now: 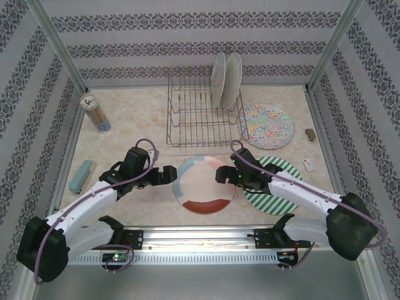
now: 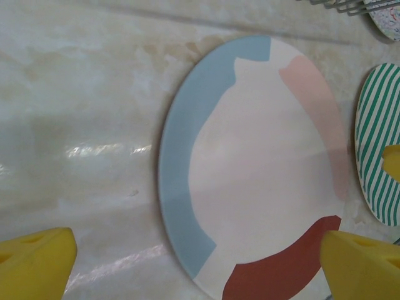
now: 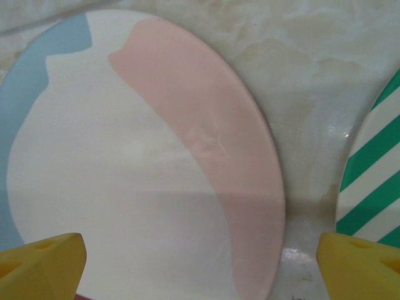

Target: Load the plates into the dish rack

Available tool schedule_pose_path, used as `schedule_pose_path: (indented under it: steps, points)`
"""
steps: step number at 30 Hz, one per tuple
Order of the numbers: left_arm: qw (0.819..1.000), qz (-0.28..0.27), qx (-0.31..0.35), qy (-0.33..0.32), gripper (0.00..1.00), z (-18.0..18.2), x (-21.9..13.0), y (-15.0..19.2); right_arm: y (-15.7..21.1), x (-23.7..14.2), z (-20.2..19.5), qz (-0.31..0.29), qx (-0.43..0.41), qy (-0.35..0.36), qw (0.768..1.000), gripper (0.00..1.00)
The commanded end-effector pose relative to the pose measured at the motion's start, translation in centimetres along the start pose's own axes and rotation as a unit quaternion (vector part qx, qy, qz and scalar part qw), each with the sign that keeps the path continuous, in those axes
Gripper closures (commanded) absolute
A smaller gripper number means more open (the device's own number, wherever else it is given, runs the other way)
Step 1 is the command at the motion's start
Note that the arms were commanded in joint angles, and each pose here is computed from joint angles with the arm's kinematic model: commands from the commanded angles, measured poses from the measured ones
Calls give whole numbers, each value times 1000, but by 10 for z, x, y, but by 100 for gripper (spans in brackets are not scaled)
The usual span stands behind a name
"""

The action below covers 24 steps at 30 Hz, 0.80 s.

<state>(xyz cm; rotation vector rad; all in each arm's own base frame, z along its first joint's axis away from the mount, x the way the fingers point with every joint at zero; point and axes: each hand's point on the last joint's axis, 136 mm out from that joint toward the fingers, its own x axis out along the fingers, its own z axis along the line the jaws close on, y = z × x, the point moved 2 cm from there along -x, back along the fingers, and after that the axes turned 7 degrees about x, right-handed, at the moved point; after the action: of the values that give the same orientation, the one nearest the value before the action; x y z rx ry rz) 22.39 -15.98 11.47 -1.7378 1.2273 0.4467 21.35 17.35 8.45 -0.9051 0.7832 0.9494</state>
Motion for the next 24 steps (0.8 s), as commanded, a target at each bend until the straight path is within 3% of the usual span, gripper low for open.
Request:
schedule_pose_path:
  steps: [1,24]
  points:
    - [999,-34,12,18,0,-14,4,-15,-6,5,2,-6,-8,-7,1000,5]
    - [1000,-20,19,1,0,-15,27,0,-5,28,0,23,-15,-6,1000,6]
